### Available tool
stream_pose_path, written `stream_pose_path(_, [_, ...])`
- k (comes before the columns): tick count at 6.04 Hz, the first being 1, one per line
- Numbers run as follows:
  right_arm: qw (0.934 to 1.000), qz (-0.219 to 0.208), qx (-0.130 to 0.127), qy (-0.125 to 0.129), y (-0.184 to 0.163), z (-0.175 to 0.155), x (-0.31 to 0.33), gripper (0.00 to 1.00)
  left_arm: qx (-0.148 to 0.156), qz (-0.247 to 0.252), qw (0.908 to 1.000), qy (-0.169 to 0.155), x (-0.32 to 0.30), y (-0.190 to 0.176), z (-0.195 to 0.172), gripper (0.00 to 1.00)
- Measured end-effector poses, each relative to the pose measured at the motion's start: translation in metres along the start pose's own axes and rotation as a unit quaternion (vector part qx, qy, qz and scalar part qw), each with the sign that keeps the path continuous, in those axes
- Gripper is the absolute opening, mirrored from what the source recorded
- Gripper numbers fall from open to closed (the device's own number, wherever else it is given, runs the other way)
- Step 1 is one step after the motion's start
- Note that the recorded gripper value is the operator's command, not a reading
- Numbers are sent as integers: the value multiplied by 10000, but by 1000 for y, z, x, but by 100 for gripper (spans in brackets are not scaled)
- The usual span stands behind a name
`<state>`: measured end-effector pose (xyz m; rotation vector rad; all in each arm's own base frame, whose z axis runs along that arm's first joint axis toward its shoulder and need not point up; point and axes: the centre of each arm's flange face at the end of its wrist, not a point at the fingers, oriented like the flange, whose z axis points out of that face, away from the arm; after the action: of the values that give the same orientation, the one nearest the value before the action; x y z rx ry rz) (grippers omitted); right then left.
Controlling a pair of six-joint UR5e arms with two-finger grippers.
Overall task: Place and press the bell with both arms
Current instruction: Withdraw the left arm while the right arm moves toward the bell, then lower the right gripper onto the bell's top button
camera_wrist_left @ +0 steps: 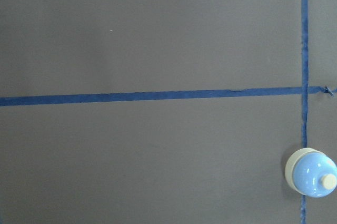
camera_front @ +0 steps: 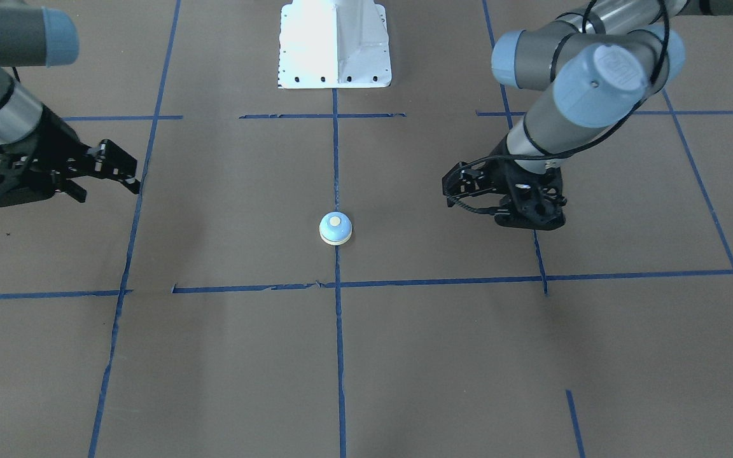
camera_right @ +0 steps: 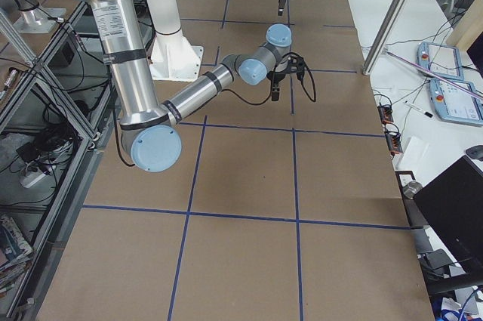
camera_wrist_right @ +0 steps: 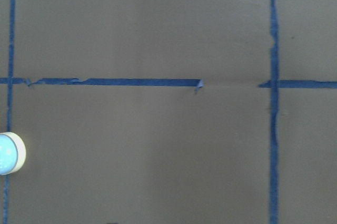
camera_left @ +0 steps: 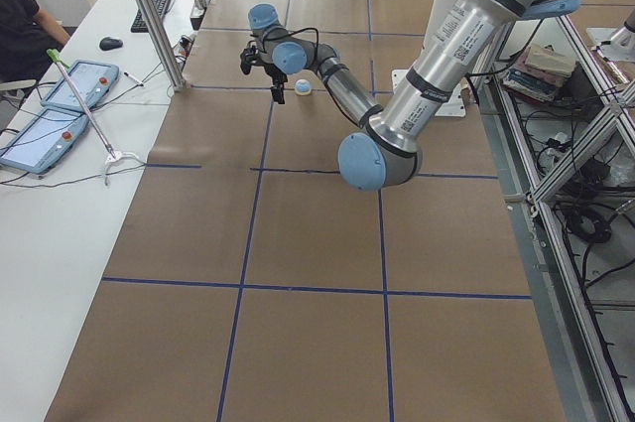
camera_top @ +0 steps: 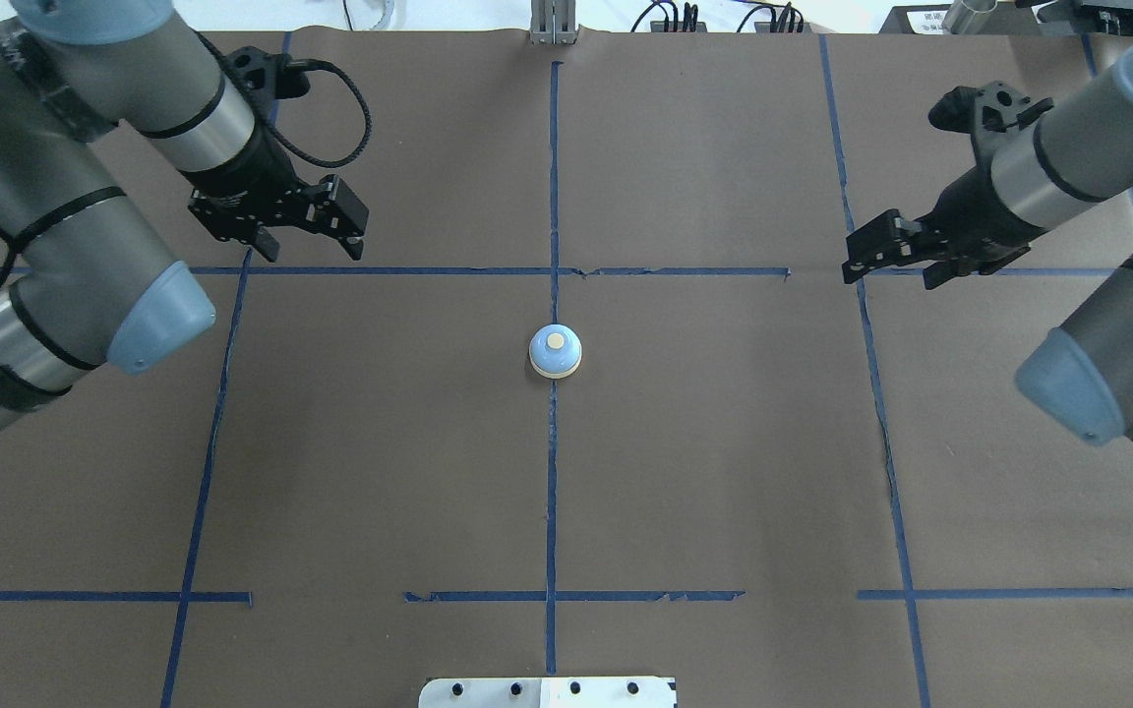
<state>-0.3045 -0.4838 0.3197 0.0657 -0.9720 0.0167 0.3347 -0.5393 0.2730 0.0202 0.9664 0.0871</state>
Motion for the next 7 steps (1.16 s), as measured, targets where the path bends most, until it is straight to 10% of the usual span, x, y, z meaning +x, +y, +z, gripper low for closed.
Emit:
stream_pose_path(3, [9998, 40, 74, 196, 38, 56, -121, 77, 128, 489, 9984, -241, -110, 52, -32, 100])
stream_pose_path(5, [9989, 297, 80, 362, 39, 77, -178, 28, 142, 681, 9966, -433, -171, 79, -49, 100])
stream_pose_path(7, [9981, 477, 52, 386, 36, 94, -221, 1, 119, 789, 9952, -565, -208, 92, -54, 100])
